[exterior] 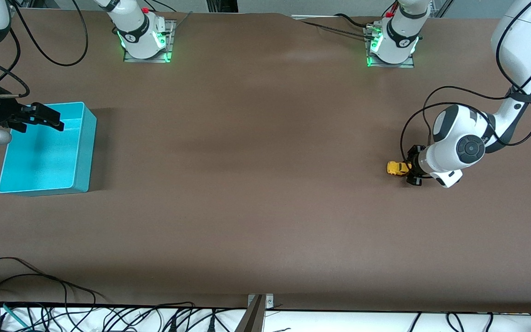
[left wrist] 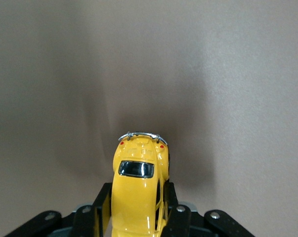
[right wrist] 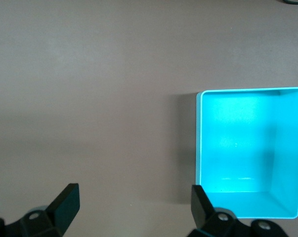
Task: Wind up and store yellow beetle car
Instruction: 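Lift the yellow car with the left gripper and hold it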
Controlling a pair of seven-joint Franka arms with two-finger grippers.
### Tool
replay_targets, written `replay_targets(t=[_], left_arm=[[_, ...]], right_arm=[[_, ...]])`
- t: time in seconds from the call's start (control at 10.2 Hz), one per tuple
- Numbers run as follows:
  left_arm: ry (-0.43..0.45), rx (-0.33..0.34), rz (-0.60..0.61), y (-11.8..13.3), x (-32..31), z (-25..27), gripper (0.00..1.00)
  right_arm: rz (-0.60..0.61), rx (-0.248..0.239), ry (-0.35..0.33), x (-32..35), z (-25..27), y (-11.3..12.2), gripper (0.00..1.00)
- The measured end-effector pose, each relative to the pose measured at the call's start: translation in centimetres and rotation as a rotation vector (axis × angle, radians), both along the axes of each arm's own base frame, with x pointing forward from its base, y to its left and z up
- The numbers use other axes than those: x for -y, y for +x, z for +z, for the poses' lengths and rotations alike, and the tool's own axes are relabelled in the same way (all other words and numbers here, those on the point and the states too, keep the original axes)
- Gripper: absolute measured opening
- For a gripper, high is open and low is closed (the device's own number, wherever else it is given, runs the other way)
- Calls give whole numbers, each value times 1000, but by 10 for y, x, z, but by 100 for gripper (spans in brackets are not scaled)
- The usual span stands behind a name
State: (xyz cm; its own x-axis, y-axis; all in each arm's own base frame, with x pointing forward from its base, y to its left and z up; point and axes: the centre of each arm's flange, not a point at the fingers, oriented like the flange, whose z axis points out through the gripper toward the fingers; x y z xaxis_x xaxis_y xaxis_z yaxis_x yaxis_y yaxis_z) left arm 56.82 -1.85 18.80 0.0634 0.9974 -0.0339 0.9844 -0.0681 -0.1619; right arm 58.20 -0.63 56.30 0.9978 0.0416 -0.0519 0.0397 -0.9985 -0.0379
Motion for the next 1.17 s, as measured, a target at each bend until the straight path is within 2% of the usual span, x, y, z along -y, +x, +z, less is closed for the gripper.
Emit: replay_targets(t=[0.39, 0.78, 1.17], left_arm=[[-3, 28, 102, 3, 65, 18, 46], [-9, 1, 137, -8, 142, 3, 46], [-18, -9, 146, -1, 146, -2, 46]], right_arm=[[0, 0, 0, 0, 0, 0, 100], [0, 0, 0, 0, 0, 0, 100], [0, -4, 0, 0, -2, 1, 100]])
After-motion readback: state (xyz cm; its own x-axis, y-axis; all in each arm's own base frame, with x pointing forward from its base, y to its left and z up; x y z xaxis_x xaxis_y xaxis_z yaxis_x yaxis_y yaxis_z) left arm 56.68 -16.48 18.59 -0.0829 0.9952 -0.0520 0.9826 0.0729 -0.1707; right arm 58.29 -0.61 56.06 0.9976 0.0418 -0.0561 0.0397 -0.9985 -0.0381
